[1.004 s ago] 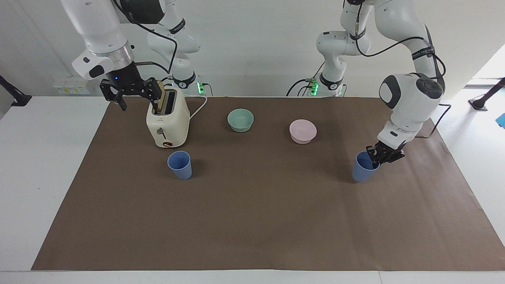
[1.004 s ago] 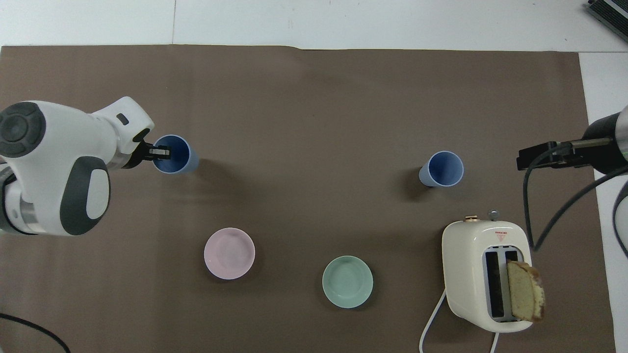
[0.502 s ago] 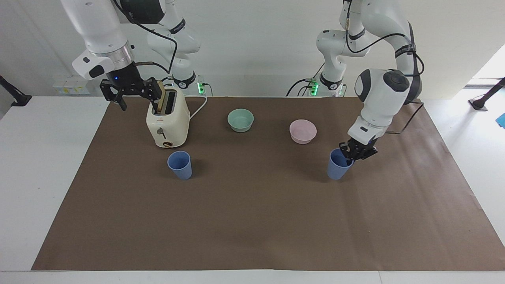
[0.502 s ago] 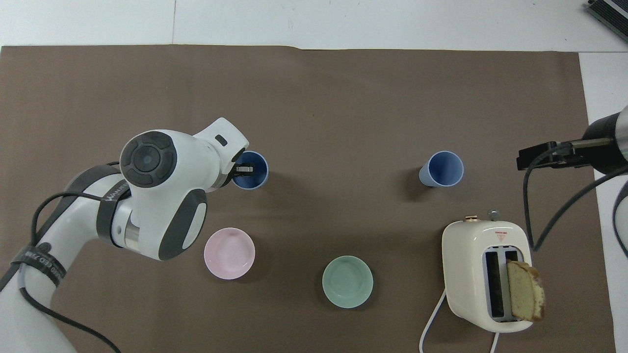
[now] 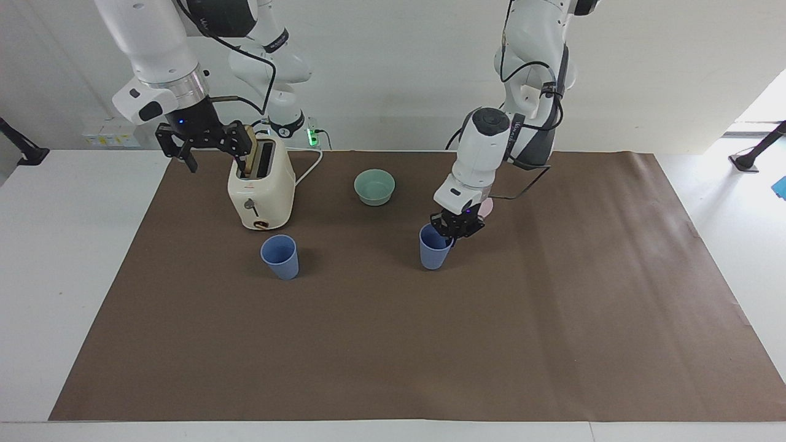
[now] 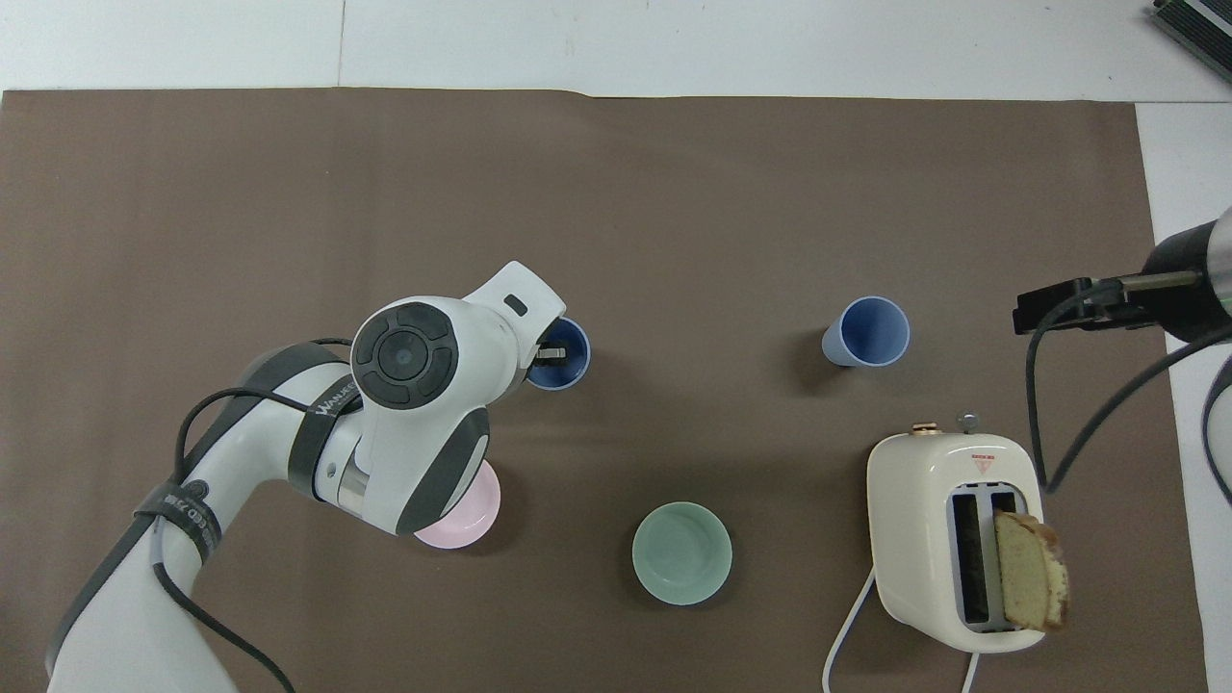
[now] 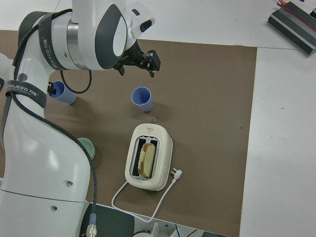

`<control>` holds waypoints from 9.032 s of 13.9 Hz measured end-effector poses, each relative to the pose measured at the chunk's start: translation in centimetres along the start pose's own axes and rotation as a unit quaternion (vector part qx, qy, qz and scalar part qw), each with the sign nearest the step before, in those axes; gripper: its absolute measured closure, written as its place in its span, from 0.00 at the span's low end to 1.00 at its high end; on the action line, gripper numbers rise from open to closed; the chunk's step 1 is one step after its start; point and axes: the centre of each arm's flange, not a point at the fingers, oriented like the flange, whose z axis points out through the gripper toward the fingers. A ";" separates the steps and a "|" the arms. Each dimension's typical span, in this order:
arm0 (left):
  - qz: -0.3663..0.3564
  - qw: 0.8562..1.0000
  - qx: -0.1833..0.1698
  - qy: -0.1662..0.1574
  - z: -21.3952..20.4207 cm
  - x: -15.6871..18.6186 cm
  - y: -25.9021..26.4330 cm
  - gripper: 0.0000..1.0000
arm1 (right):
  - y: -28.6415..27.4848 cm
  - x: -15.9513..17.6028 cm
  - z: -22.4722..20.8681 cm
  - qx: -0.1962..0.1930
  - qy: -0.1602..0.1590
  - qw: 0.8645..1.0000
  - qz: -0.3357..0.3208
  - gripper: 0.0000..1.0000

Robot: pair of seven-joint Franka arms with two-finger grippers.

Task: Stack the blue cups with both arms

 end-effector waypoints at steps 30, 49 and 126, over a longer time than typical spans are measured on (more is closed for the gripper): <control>0.063 0.997 0.022 -0.050 -20.7 6.0 -24.7 0.00 | -2.1 4.6 26.0 0.015 -0.008 1.000 -0.016 0.00; 0.083 0.993 0.047 -0.063 -26.5 7.1 -28.2 0.00 | -13.6 6.8 12.9 0.022 0.009 0.998 -0.049 0.96; 0.089 0.993 0.047 -0.066 -26.2 7.2 -27.7 0.00 | -2.7 1.8 -1.9 -0.016 -0.028 0.999 -0.007 0.00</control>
